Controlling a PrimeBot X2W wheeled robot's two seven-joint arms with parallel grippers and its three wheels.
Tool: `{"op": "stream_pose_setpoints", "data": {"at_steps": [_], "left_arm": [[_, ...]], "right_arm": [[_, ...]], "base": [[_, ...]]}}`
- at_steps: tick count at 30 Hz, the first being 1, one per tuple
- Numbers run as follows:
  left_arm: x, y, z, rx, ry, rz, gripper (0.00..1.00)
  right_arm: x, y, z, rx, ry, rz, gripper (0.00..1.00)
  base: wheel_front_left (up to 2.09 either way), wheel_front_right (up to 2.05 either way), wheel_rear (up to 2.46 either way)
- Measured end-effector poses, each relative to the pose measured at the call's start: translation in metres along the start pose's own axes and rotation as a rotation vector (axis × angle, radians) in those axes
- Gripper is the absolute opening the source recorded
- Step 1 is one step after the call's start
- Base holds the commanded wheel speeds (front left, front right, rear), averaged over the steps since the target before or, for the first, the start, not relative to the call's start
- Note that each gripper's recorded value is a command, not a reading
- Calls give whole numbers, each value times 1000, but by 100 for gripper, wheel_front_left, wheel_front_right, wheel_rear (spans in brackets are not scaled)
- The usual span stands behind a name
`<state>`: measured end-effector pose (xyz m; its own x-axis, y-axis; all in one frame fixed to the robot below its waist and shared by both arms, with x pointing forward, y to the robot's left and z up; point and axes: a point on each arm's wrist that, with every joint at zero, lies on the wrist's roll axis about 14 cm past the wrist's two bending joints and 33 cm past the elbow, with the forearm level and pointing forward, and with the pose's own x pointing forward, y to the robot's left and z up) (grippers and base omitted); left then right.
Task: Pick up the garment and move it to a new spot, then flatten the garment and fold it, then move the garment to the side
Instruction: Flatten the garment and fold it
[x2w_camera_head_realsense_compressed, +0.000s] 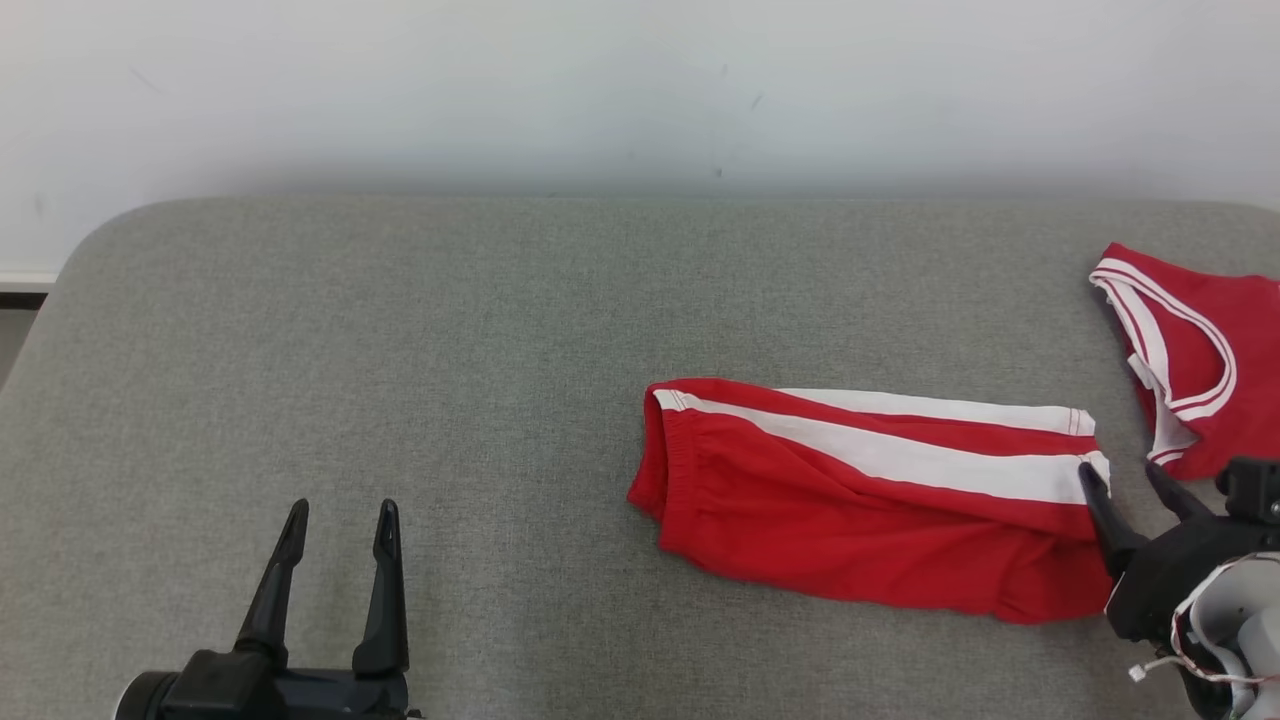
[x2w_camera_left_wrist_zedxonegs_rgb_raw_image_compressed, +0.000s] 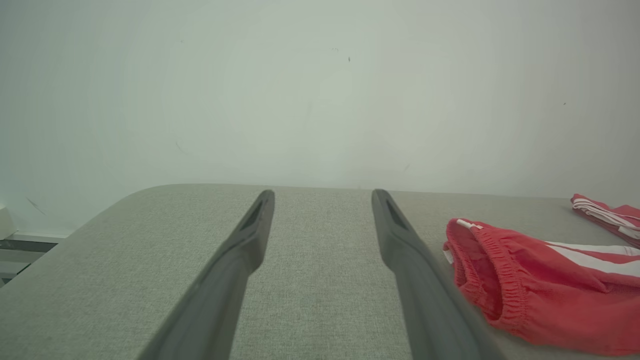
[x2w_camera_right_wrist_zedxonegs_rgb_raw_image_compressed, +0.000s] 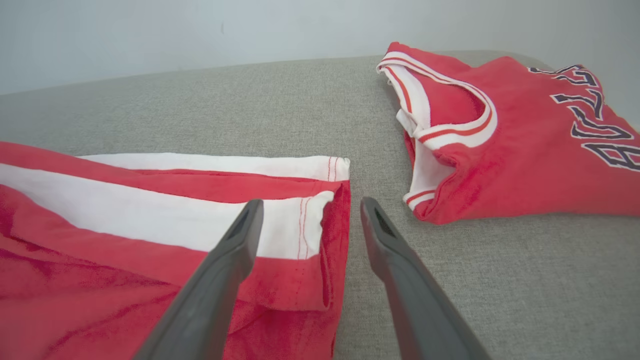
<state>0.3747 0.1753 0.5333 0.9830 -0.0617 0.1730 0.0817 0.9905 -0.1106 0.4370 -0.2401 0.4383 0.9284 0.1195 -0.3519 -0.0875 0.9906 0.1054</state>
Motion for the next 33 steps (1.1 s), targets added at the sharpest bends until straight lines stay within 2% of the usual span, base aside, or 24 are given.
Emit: {"op": "stream_pose_setpoints", "data": {"at_steps": [7, 13, 18, 20, 21, 25, 29, 33], "left_arm": [[1, 4, -4, -3, 10, 13, 100], [2, 10, -6, 0, 17, 29, 100], [1, 12, -7, 2, 20, 36, 100], [1, 12, -6, 1, 19, 36, 100], [1, 11, -6, 1, 19, 35, 100], [0, 10, -6, 0, 19, 33, 100], [-1, 12, -3, 3, 12, 37, 100], [-4, 15, 1, 7, 0, 45, 100]], "right_arm": [[10, -13, -24, -8, 167, -40, 100], [15, -8, -52, 26, 292, -44, 100], [20, -1, -58, 65, 344, -35, 100], [20, 3, -61, 85, 366, -30, 17], [19, 4, -63, 90, 383, -25, 0], [19, 8, -62, 120, 405, -16, 0], [16, -4, -53, 98, 392, -36, 0], [11, -27, -37, 7, 372, -68, 0]], "base": [[0, 0, 0], [0, 0, 0], [0, 0, 0], [0, 0, 0], [0, 0, 0], [0, 0, 0], [0, 0, 0], [0, 0, 0]]}}
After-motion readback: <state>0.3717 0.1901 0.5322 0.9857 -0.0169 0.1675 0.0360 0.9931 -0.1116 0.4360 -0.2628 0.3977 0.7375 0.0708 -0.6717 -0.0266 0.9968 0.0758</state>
